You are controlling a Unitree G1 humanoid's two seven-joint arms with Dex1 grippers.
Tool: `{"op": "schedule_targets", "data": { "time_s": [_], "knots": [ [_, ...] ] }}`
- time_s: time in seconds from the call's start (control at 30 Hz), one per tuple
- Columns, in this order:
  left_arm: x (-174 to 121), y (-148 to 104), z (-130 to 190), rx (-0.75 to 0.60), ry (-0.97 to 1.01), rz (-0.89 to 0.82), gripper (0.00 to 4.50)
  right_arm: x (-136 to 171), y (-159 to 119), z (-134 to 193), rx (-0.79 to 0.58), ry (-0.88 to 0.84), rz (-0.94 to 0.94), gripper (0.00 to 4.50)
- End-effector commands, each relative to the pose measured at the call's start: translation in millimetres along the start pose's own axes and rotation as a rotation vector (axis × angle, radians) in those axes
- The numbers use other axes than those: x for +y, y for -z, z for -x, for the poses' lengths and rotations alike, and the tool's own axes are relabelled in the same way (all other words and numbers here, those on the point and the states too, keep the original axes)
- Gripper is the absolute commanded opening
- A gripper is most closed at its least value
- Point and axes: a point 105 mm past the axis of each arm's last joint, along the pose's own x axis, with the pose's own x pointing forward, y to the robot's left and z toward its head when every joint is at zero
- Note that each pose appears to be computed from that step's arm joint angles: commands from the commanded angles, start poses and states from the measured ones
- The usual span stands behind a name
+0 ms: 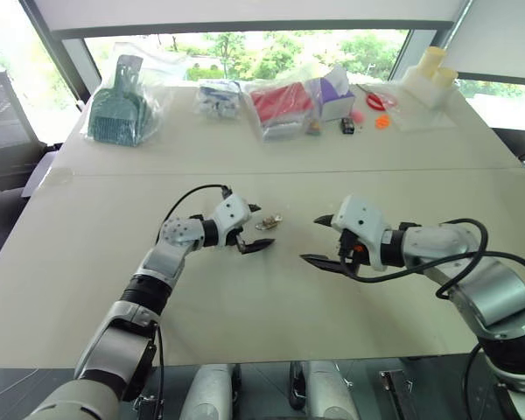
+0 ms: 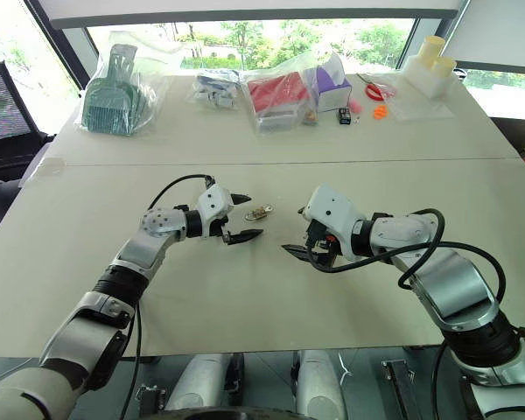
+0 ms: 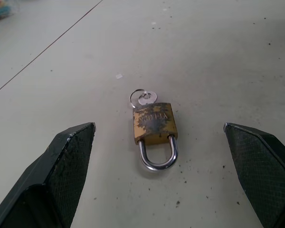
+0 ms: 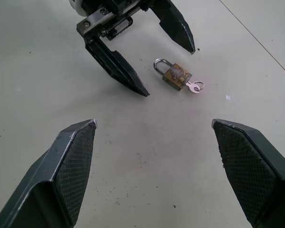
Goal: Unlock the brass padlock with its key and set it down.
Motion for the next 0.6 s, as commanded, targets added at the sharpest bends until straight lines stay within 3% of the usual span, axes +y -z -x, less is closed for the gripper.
{"op": "schedule_targets", "data": {
  "time_s": [0.03, 0.23, 0.3, 0.43, 0.6],
  "knots": [
    [-2, -2, -6, -0.003, 0.012, -0.029, 3.65, -1, -12, 7, -0.036, 0.028, 0.035, 4.06],
    [-2, 5, -6, 0.021, 0.005, -0.025, 0.7, -2, -12, 7, -0.032, 0.032, 0.04, 4.06],
    [-2, 7, -5, 0.033, 0.004, -0.026, 0.07, -2, -12, 7, -0.031, 0.032, 0.041, 4.06],
    [5, 10, 8, 0.052, 0.001, -0.033, 0.07, -5, -15, 5, -0.04, 0.042, 0.056, 4.06],
    [7, -9, 26, 0.014, 0.083, -0.027, 0.07, -12, -18, -1, -0.048, 0.072, 0.106, 4.06]
  ]
}}
